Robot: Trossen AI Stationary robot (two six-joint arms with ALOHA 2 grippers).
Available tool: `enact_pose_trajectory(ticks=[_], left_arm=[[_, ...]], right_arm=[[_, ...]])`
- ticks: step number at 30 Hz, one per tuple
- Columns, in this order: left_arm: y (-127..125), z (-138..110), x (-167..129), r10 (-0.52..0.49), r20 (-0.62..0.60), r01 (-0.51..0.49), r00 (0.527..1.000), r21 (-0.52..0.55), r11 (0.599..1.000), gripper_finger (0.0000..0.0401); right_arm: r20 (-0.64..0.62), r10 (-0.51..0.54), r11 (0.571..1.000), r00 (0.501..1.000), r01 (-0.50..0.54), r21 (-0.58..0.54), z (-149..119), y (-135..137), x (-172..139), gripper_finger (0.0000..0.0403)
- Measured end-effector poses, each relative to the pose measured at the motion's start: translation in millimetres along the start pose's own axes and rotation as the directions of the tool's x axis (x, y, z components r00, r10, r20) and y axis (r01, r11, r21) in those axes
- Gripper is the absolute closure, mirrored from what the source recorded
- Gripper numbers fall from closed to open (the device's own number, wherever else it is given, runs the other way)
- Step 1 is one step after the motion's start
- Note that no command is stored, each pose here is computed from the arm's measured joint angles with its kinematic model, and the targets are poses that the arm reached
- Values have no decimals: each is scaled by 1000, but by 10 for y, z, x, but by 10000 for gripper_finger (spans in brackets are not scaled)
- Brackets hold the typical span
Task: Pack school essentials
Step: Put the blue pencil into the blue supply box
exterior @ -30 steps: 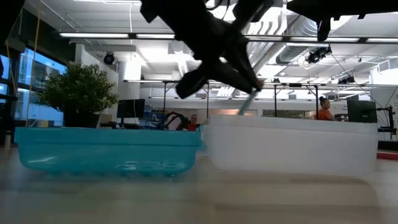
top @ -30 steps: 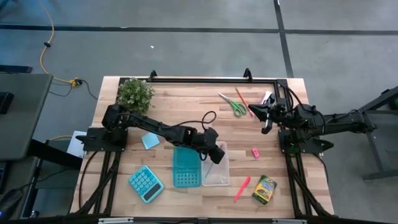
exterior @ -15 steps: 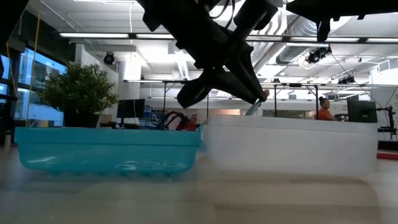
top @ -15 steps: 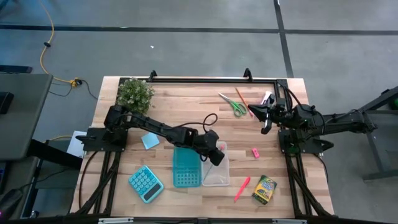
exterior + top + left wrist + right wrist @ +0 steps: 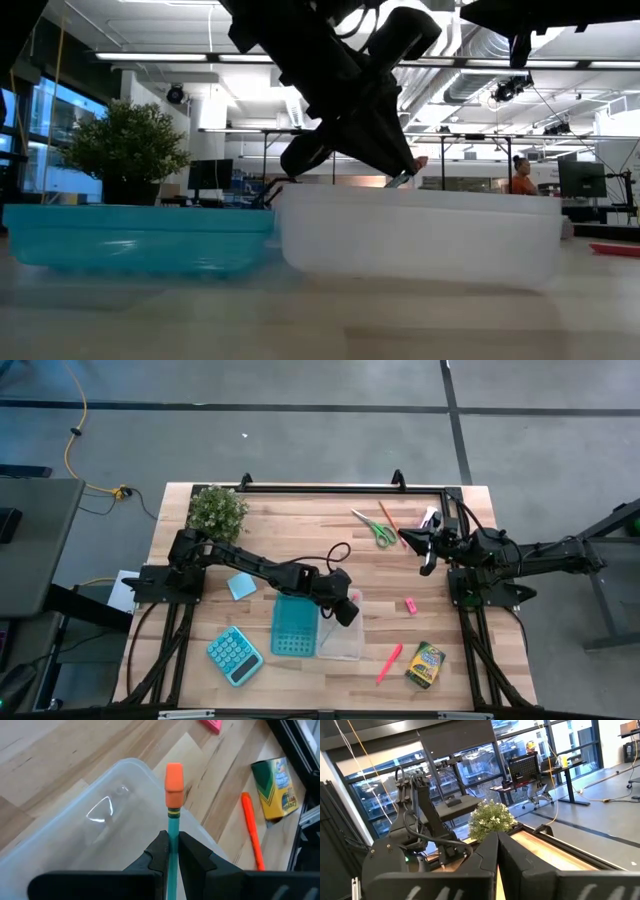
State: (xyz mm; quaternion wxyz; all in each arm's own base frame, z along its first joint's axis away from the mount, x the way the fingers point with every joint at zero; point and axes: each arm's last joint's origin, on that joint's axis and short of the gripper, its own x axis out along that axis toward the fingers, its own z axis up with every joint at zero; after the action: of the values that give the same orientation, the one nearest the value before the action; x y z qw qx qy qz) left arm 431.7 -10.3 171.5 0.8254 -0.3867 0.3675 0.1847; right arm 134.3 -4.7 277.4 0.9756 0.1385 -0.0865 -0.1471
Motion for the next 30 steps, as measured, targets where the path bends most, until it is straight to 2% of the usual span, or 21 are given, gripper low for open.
enact_pose_trajectory(ticks=[30], left_arm=[[39, -31, 64, 6, -37, -5, 999, 26, 1000, 371]], right_arm=[[-8, -3, 1000, 1000, 2, -4, -8, -2, 0, 402]])
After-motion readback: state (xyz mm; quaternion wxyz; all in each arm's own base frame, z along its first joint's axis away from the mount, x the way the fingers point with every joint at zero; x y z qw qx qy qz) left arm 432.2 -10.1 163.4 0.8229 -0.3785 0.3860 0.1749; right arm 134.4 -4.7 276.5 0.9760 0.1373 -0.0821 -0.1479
